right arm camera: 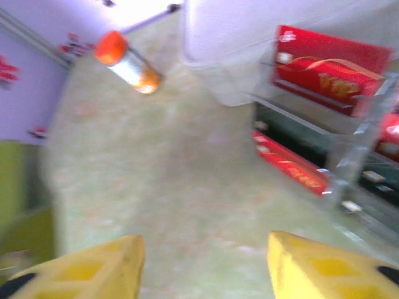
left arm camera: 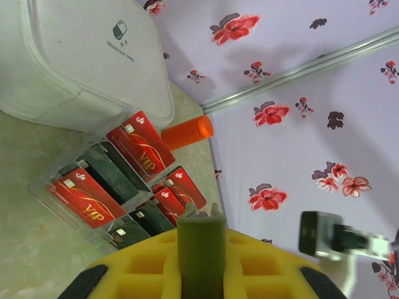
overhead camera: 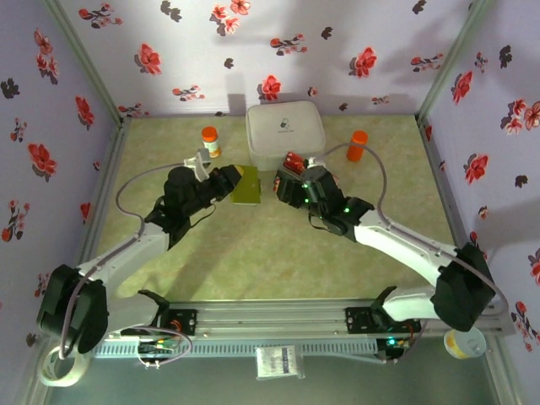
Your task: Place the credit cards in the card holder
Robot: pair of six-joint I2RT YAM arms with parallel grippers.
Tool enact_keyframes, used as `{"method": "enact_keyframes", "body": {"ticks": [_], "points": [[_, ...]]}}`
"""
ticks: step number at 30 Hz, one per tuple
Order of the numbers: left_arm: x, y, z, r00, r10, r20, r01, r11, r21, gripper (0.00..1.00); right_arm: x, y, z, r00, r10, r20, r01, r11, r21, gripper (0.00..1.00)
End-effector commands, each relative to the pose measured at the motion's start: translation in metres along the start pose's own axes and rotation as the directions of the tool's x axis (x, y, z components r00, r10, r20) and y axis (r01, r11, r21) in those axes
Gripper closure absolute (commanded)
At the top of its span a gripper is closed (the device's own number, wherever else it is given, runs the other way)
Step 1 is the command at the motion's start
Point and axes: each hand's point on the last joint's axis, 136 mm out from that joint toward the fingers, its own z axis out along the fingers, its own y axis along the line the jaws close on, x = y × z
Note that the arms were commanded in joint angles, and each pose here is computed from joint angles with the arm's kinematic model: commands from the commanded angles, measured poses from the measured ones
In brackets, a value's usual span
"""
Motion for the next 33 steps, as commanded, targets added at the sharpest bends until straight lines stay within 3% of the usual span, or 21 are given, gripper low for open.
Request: {"method": "enact_keyframes", "body": {"ticks": [1, 9, 21, 27, 33], "points": [[0.0, -0.013, 0.006, 1.0, -0.009, -0.007, 0.009, 0.997, 0.075, 1.0, 0.001, 0.042, -0.003, 0.997, 0.064, -0.039, -0.071, 0.973, -0.219, 0.38], [-0.004, -0.013, 0.014, 0.998, -0.058, 0.001, 0.058, 0.993, 0.104, 1.0, -0.001, 0.059, 0.026, 0.992, 0.105, -0.07, -0.121, 0.951, -0.283, 0.29], [-0.024, -0.023, 0.021, 0.976, -0.211, 0.049, 0.191, 0.945, 0.265, 1.0, -0.014, 0.027, 0.038, 0.957, 0.288, -0.038, -0.28, 0.878, -0.387, 0.6], [-0.031, -0.029, 0.023, 0.972, -0.229, 0.049, 0.205, 0.933, 0.297, 1.0, -0.017, 0.02, 0.039, 0.939, 0.342, -0.042, -0.327, 0.847, -0.418, 0.63], [-0.033, -0.041, 0.023, 0.973, -0.228, 0.032, 0.204, 0.92, 0.333, 1.0, -0.023, 0.027, 0.04, 0.914, 0.399, -0.077, -0.38, 0.771, -0.512, 0.64]]}}
